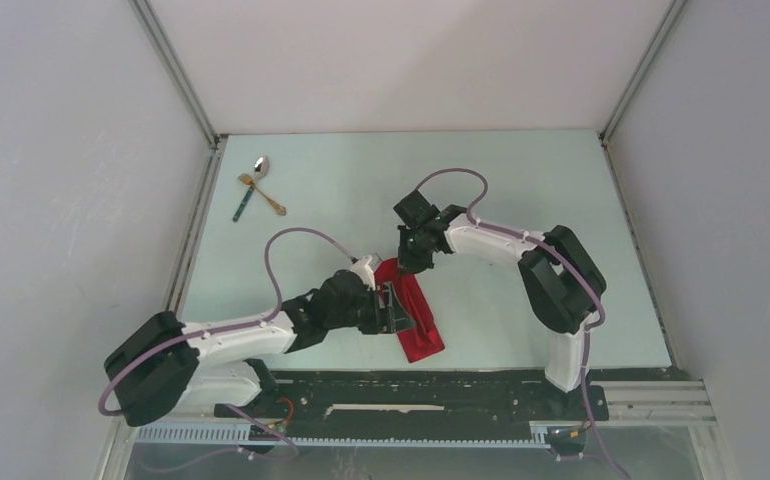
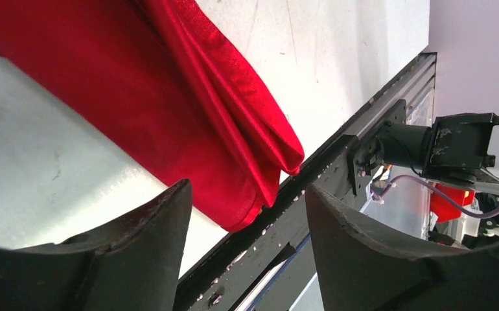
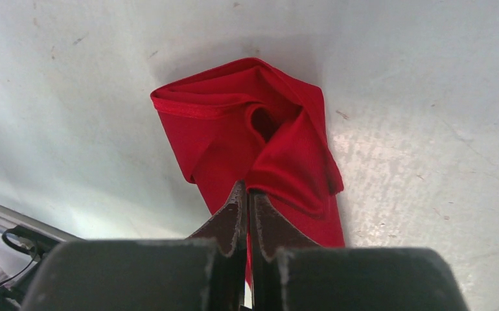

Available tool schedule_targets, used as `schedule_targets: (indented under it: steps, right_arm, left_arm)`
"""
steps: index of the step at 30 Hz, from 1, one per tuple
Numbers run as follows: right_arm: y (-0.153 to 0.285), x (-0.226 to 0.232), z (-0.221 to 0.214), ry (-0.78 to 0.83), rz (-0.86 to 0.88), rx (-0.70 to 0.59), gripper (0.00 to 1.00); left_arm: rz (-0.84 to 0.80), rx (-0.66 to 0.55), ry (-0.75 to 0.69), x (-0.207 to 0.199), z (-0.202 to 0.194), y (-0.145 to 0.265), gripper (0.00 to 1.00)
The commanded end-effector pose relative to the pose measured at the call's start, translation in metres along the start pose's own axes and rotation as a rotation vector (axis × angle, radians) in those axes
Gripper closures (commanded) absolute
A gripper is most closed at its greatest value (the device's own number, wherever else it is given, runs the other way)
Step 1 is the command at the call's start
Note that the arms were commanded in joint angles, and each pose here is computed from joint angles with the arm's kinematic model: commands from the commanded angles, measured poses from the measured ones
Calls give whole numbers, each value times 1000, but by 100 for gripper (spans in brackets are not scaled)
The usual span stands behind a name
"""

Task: Fold the napkin into a case and place the utensils inside
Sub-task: Fold the 2/3-rectangle-folded napkin at the center of the board.

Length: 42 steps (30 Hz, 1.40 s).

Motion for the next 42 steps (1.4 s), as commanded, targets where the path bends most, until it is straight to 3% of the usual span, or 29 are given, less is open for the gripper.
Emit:
schedule_targets:
  steps: [1, 6, 14, 21, 32, 42]
  right_arm:
    - [3, 21, 3, -23, 68, -31, 100]
    - [1, 18, -6, -14, 57, -65, 100]
    - [-2, 11, -7, 20, 52, -85, 100]
    - [2, 14, -5, 61, 54, -121, 100]
    - [7, 30, -8, 132, 132, -162, 100]
    - [-27, 31, -24, 120, 289, -157, 100]
  left_arm:
    - [-59, -43, -9, -11, 20, -8, 35]
    - [71, -107, 77, 17, 36, -5, 52]
    - [100, -225, 125, 29, 75, 10, 47]
    - [168, -186, 231, 48, 105, -22, 69]
    - [225, -136, 302, 75, 108, -50, 74]
    - [296, -136, 274, 80, 110, -48, 77]
Point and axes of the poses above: each gripper's point midway between its finger pads, its own y axis back along the fingers, its own x axis along the line the jaws close on, z = x × y, the point moved 10 cm from there along y, back along the fingers, and after that the axes turned 6 degrees about y, right-handed, at the moved point
